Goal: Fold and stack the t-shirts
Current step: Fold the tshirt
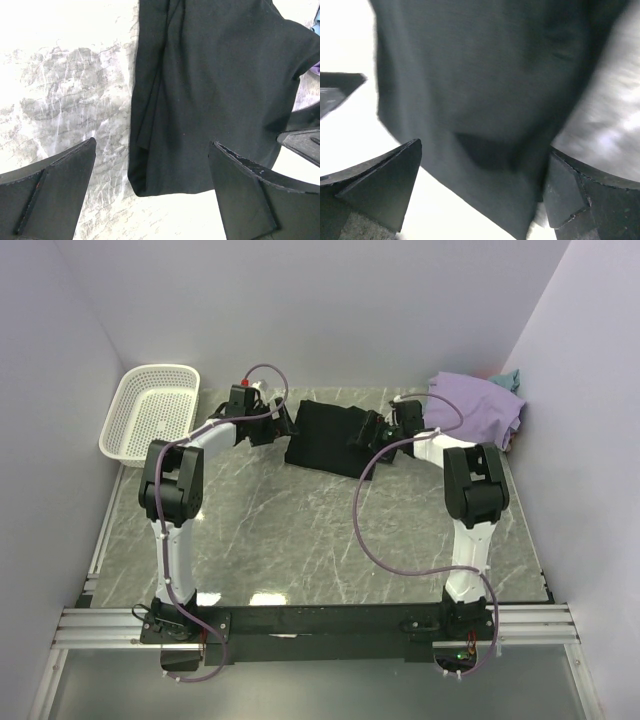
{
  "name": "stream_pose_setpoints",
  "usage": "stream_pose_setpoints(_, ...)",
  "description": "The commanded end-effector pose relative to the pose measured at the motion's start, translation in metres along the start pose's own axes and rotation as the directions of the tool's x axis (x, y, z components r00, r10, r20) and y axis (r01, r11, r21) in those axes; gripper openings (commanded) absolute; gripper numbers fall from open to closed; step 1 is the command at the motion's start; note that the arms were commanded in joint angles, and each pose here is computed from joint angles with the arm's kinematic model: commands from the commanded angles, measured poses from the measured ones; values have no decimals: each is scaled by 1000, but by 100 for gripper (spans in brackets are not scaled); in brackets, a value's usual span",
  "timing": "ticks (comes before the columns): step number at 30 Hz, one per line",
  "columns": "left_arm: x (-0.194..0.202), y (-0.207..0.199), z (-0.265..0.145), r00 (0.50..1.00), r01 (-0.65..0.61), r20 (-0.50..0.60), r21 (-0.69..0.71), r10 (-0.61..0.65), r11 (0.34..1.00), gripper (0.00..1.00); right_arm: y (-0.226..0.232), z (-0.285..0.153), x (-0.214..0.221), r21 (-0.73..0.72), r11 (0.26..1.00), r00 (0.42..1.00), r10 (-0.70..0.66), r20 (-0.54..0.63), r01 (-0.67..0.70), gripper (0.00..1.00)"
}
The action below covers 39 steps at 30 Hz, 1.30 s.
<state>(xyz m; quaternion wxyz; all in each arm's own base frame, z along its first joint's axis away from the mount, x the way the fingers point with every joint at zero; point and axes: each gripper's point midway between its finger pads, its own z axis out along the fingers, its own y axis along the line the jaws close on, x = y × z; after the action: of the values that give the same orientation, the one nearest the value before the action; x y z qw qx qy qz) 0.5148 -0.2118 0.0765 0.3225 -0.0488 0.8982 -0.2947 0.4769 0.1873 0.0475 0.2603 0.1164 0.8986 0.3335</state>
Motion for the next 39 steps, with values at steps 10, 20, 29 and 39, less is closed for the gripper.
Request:
stream_pose_setpoints(10,-3,-26,-27,1000,-2,30,62,0,998,99,28,15,45,-228,968,982,61,-181,-102,11)
stream_pose_setpoints(20,34,-31,-88,999,-11,36,43,9,999,99,11,-67,143,-177,982,953,-108,-282,59,0)
stream_pose_setpoints(29,54,-93,-128,996,-84,17,232,83,969,99,-7,-136,166,18,983,960,-175,-217,183,68)
stream_pose_setpoints(39,127,-194,-118,961,-123,-140,557,239,821,99,42,-186,95,62,967,961,-252,111,246,76)
